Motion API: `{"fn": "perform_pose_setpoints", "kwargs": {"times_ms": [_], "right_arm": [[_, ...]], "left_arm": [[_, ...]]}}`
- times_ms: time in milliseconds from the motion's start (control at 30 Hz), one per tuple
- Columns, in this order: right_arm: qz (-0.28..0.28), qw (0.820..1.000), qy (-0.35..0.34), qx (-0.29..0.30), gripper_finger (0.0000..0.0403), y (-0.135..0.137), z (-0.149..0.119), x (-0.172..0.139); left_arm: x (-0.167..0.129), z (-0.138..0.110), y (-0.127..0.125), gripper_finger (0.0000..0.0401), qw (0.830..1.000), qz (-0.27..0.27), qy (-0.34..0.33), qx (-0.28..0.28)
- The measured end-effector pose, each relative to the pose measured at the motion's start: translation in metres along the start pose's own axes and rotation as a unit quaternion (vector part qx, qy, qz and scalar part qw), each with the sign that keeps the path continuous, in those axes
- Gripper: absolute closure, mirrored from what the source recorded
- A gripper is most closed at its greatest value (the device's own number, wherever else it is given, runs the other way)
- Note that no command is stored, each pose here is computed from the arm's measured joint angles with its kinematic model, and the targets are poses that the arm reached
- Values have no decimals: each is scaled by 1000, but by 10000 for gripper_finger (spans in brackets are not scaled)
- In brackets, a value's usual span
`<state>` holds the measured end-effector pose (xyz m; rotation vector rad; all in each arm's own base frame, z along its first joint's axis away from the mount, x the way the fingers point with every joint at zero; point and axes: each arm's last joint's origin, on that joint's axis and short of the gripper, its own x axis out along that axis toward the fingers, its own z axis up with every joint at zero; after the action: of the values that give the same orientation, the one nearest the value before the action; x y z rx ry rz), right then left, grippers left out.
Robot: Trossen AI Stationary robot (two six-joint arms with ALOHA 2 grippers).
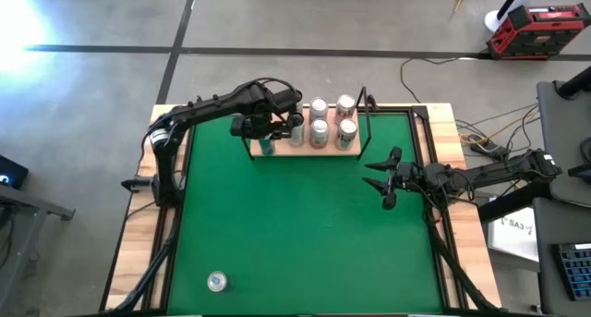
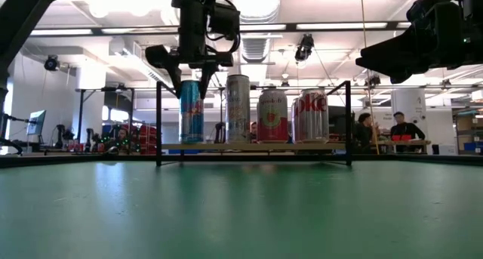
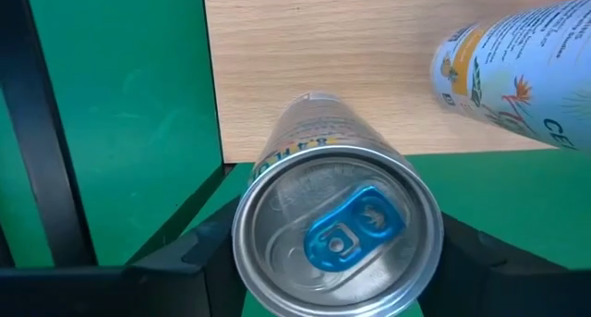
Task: Place canned beverage on shelf
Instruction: Put the top blue soda can on the shelf
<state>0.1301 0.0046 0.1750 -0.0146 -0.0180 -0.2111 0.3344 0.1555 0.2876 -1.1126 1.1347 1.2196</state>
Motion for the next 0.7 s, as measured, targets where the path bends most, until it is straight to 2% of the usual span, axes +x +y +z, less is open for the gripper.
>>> {"fn": "perform_pose_setpoints", "kwargs": {"times_ms": [167, 433, 700], "right_arm": [[0, 1000, 0, 0, 209, 0, 0, 0], [0, 1000, 0, 0, 209, 0, 0, 0], [0, 1000, 0, 0, 209, 0, 0, 0]], "left_arm": [[-5, 5, 1, 187, 1000, -6, -13, -2], [-22, 31, 10, 177, 998, -32, -45, 17], [-22, 55, 23, 178, 997, -36, -55, 38]]}}
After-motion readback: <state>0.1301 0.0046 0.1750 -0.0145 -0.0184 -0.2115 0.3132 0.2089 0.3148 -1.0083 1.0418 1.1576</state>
